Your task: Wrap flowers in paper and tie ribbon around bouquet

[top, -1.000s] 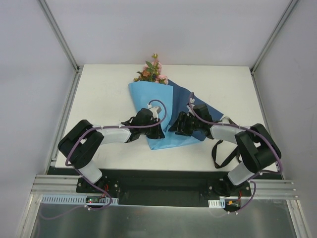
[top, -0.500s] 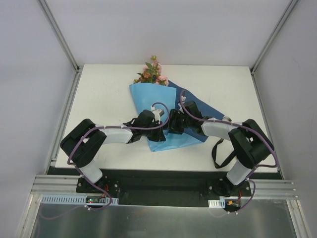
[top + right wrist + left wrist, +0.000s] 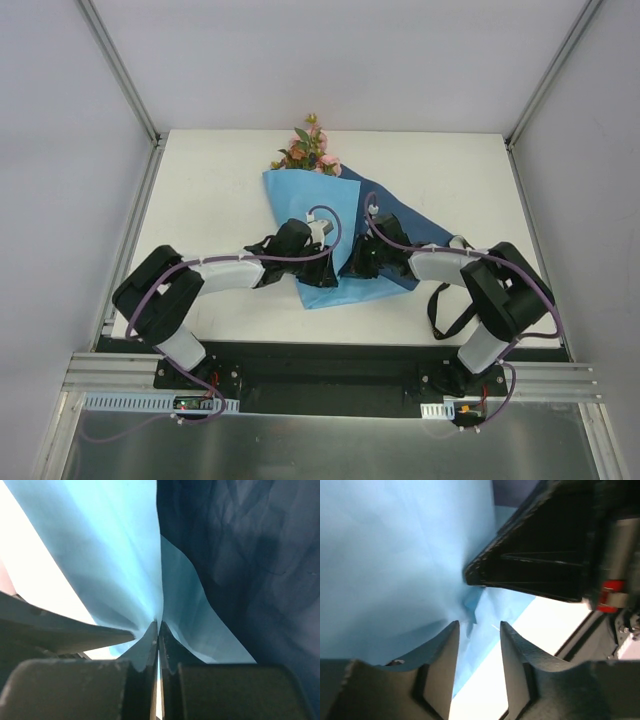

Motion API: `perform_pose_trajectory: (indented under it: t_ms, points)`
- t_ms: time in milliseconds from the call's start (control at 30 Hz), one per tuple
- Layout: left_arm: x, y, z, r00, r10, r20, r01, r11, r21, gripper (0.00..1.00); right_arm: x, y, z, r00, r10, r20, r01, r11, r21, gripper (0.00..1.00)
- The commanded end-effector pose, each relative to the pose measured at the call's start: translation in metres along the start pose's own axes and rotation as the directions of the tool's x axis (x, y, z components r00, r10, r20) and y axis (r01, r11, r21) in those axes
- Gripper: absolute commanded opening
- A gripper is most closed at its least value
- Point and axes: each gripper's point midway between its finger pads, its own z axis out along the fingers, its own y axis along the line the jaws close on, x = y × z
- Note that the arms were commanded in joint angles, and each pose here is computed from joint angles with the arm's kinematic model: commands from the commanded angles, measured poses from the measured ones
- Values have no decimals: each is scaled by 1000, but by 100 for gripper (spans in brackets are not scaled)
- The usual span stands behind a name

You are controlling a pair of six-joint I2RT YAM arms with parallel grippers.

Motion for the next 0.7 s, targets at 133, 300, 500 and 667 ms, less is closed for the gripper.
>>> perform_pose_trajectory:
  t_ms: [133, 300, 500, 667]
  points:
    - [-46, -21, -49, 989, -43, 139, 33, 997, 75, 39, 1, 8, -10, 989, -145, 14, 145, 988, -57, 0]
    - [-44, 16, -31, 976, -196, 91, 185, 976, 111, 12, 1, 5, -14, 987, -160, 30, 161, 986, -51, 0]
    - [-21, 43, -11, 961, -274, 42, 272, 961, 58, 4, 4, 2, -21, 981, -193, 34, 194, 980, -50, 0]
    - [-11, 51, -6, 962, -271, 29, 270, 962, 40, 3, 11, -13, -25, 978, -208, 11, 208, 978, -15, 0]
